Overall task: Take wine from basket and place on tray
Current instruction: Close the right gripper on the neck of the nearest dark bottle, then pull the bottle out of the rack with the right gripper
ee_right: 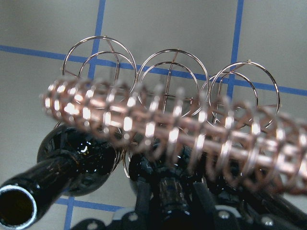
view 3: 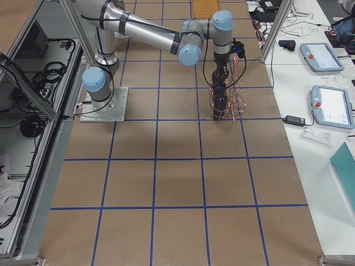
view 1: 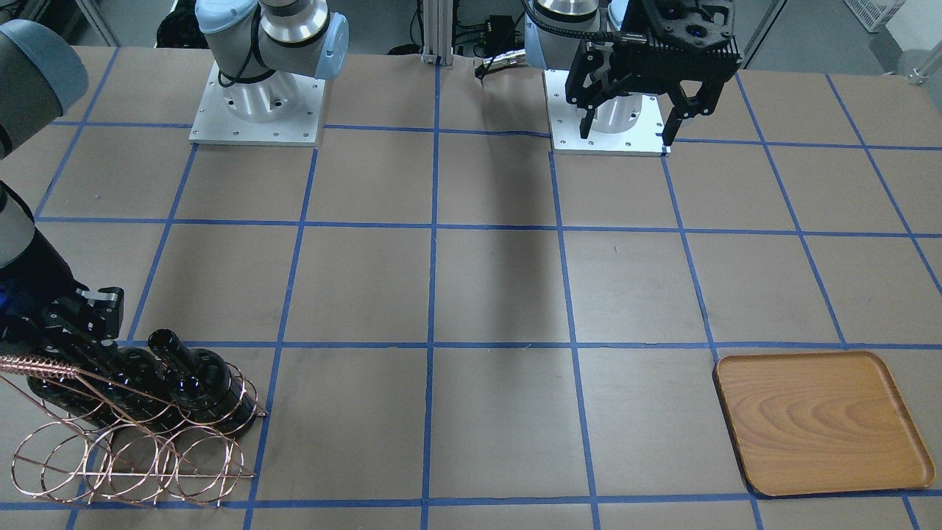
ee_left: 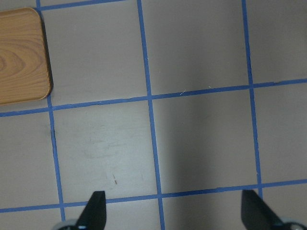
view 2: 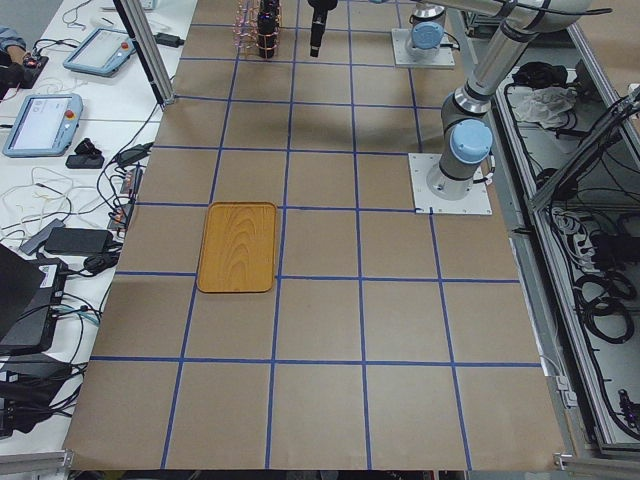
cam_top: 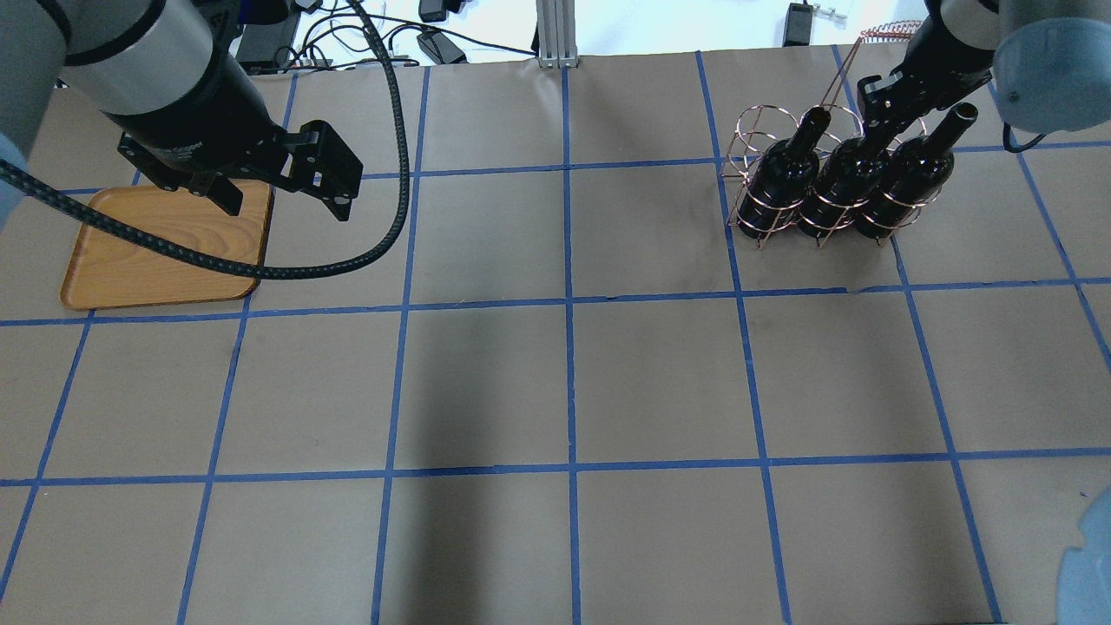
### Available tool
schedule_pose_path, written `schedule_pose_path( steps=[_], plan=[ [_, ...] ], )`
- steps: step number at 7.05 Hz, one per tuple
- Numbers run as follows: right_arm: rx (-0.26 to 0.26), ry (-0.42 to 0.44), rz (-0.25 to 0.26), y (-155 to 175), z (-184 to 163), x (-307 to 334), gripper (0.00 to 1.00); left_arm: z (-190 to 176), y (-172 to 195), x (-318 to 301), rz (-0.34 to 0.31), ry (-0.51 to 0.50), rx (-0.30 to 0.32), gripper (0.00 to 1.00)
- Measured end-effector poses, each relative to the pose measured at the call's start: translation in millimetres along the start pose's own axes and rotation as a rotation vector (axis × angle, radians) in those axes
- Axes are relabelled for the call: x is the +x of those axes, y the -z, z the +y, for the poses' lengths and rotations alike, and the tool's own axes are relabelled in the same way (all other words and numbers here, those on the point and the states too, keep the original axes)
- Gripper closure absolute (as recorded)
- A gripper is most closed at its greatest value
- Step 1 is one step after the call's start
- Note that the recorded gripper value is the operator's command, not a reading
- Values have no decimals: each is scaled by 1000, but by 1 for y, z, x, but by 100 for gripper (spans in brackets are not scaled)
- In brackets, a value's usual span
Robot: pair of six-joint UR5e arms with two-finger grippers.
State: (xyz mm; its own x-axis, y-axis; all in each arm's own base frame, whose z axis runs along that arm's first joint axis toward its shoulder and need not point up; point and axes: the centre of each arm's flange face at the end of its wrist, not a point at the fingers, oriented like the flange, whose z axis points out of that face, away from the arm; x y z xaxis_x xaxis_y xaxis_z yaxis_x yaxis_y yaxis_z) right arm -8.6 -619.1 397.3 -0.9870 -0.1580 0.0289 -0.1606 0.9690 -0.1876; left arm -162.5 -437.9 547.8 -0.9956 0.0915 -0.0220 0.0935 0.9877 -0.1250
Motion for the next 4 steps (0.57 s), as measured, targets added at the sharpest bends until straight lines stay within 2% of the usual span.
schedule_pose_path(
  steps=[2, 4],
  plan=[
    [-4, 8, 6, 5, 0, 0, 100, 0, 0, 0, 0, 0, 0, 0],
    [-6, 12, 7, 34, -10, 1, 100, 0, 0, 0, -2, 0, 0, 0]
  ],
)
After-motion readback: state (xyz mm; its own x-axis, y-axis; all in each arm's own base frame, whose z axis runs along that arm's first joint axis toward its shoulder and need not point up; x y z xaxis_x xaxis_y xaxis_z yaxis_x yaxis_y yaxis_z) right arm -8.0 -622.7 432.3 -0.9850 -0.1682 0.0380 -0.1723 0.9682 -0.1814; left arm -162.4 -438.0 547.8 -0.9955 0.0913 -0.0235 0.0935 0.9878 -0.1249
